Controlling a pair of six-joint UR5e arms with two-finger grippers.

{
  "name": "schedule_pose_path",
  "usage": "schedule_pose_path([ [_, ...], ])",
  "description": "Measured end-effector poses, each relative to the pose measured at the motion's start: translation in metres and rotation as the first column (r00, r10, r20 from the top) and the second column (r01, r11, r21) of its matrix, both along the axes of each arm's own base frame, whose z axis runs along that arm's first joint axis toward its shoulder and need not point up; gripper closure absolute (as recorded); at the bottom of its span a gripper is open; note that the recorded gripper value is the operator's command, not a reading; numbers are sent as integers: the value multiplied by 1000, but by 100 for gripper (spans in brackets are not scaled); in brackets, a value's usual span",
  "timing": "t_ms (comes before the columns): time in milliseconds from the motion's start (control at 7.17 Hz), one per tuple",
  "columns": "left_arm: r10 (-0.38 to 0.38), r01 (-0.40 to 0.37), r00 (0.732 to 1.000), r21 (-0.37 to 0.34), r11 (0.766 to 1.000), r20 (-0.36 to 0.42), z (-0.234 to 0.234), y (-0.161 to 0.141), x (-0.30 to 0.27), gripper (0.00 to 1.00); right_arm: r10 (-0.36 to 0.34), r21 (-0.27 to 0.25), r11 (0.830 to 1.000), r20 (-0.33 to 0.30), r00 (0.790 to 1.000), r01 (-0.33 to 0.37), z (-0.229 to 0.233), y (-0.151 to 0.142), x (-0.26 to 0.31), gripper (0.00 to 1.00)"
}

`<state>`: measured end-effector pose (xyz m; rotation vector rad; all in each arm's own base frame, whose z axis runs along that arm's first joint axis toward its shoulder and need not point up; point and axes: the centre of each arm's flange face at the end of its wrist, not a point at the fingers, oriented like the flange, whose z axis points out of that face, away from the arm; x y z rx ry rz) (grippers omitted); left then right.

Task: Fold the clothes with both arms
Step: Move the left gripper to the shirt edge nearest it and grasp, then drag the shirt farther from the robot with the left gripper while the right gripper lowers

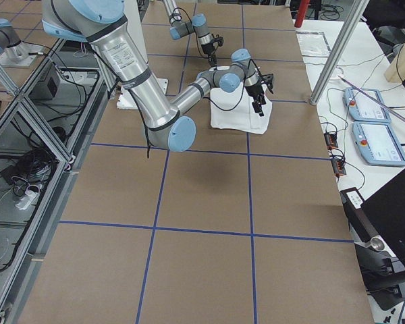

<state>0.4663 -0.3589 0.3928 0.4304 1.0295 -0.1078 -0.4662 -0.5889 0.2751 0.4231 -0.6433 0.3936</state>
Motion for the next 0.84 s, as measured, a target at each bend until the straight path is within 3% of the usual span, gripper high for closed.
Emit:
schedule_pose_path([
  [418,15,-16,1000,19,1000,26,10,15,-39,100,-4,1,1000,1,1000,4,-1,2,-3,0],
  [558,8,-12,998,59,998,66,18,0,-50,100,-6,0,1000,2,1000,6,-1,3,-4,0],
  [837,-79,48,980,173,984,181,34,-83,-88,100,-6,-3,1000,6,1000,6,-2,5,-7,0],
])
